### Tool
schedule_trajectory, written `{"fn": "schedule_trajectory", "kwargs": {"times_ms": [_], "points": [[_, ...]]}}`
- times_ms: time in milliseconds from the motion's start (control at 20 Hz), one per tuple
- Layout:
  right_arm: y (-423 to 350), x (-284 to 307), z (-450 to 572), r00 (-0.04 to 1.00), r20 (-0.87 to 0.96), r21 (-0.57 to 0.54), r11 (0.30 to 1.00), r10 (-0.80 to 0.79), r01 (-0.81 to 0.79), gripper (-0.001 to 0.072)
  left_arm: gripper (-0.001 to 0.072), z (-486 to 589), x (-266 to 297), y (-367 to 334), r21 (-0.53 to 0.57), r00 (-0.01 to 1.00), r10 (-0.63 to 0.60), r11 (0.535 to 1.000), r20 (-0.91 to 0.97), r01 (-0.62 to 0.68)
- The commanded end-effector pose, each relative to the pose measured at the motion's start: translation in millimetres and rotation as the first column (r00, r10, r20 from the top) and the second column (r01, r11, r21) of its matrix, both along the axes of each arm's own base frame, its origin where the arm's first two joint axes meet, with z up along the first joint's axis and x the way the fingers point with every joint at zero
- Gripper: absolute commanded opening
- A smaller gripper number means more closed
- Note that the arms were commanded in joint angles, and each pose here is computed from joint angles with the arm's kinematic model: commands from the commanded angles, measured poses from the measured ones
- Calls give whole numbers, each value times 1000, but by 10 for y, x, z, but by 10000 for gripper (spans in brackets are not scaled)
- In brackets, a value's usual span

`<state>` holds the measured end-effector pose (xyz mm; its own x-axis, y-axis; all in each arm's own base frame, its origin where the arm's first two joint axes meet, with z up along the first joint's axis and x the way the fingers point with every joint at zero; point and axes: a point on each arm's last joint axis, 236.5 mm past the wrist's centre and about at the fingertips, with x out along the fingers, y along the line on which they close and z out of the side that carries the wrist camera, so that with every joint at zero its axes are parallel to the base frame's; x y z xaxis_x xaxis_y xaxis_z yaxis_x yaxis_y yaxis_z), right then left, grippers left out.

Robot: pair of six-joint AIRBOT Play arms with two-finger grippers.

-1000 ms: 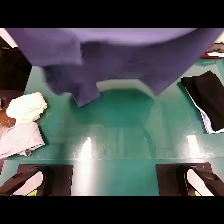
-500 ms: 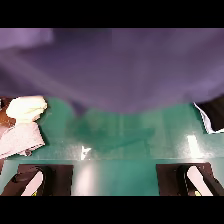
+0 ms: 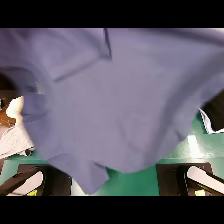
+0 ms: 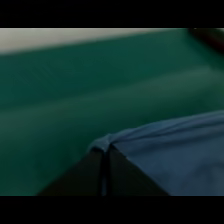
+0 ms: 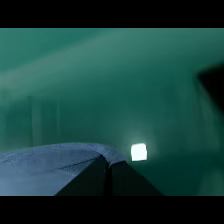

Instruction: Fold the shirts.

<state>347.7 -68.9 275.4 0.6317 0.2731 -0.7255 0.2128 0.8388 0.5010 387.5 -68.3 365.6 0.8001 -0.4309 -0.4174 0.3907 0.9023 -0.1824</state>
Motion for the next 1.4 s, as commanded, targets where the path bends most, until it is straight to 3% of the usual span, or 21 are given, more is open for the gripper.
{"fn": "schedule_trajectory", "kwargs": {"times_ms": [0,200,500,650,800,950,1150,1350], "points": [[112,164,-1095,938,-339,9,997,73,-75,10,23,-1512,420,-79,-95,905,-87,994,-417,52],[375,943,-1731,950,-300,-131,982,88,-132,10,23,-2439,946,-232,-73,875,-124,992,-468,101],[663,1909,-2102,994,-90,-202,977,55,-72,10,24,-2274,1834,158,-44,976,114,991,-186,-124],[708,2076,-2198,997,-53,-204,977,48,-58,10,24,-2249,1969,252,-27,980,150,988,-127,-155],[770,2070,-2288,995,-74,-201,977,61,-75,10,23,-2558,1912,197,18,975,98,995,-198,-97],[806,1885,-2393,983,-161,-189,975,84,-115,10,23,-2881,1666,263,143,947,60,990,-315,-15],[915,1413,-2619,917,-358,-176,952,174,-249,10,23,-3293,1049,314,224,827,-3,962,-562,156],[998,1182,-2913,872,-449,-185,935,193,-303,11,24,-3436,772,368,234,753,0,951,-658,205]]}}
